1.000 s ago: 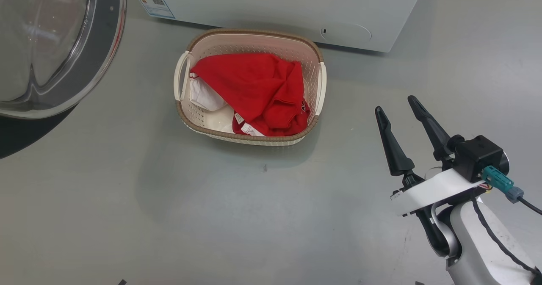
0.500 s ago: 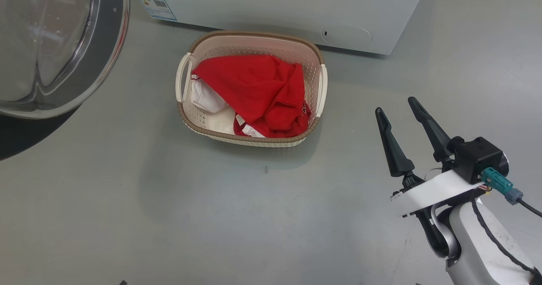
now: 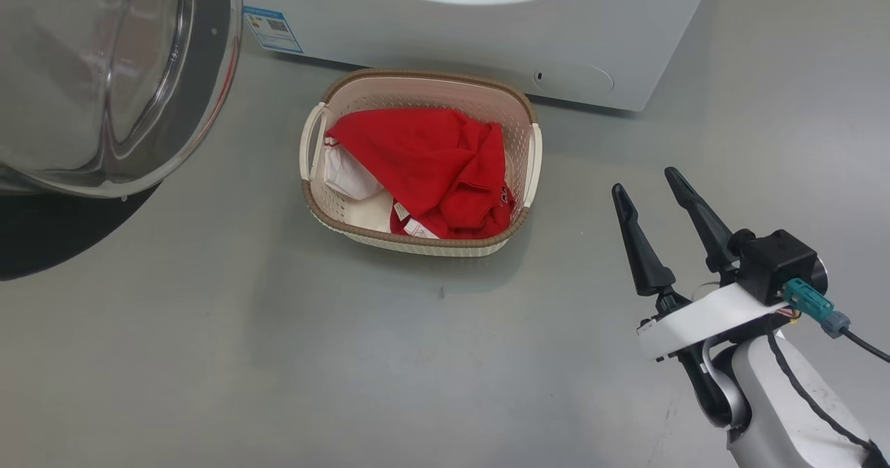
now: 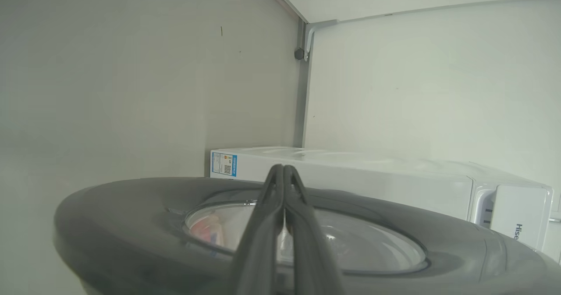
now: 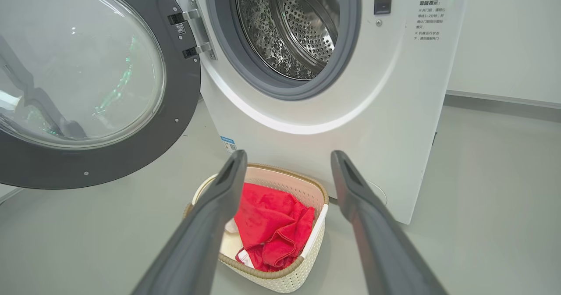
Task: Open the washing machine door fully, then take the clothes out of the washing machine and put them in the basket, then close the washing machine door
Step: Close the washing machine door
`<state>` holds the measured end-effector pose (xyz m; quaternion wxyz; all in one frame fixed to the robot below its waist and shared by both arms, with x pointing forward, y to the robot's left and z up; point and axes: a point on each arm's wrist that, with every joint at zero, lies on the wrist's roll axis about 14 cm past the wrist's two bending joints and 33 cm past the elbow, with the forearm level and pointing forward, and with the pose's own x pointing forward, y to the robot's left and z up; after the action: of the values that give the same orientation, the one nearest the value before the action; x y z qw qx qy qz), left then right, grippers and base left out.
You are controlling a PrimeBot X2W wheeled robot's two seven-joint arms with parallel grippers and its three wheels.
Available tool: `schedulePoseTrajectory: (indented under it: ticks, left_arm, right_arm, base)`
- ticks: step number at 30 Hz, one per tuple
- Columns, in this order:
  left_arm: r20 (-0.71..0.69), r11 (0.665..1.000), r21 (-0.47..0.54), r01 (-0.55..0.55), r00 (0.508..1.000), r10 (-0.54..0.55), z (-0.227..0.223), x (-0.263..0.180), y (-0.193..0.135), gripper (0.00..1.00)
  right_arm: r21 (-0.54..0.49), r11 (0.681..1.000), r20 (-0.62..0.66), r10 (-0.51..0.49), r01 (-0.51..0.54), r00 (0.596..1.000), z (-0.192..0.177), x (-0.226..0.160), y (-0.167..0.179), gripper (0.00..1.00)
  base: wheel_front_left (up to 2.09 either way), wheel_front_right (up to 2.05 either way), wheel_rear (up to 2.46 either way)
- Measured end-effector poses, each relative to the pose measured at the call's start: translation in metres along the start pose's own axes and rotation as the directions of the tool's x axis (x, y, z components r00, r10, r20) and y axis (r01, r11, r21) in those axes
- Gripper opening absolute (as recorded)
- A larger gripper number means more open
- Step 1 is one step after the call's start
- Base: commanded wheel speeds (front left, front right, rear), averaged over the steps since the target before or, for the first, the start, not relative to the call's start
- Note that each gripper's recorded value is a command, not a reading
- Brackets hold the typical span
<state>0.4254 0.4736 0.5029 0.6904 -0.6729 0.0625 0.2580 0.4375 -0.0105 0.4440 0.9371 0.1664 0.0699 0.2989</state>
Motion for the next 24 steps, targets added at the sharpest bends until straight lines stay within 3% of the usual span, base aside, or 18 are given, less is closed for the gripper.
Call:
schedulePoseTrajectory:
  ticks: [11, 24]
  left_arm:
    - [-0.178, 0.999, 0.029, 0.019, 0.984, -0.013, -0.031, -0.009, -0.009, 0.0]
    - [-0.409, 0.996, 0.077, 0.046, 0.912, -0.01, -0.074, -0.032, 0.002, 0.0]
  right_arm:
    - [-0.008, 1.0, 0.028, 0.007, -0.007, 1.0, 0.011, -0.002, 0.009, 1.0]
    - [-0.016, 1.0, 0.056, 0.016, -0.015, 0.998, 0.023, -0.008, 0.021, 1.0]
  base:
    - [0.0, 0.0, 0.0]
    - [0.0, 0.0, 0.0]
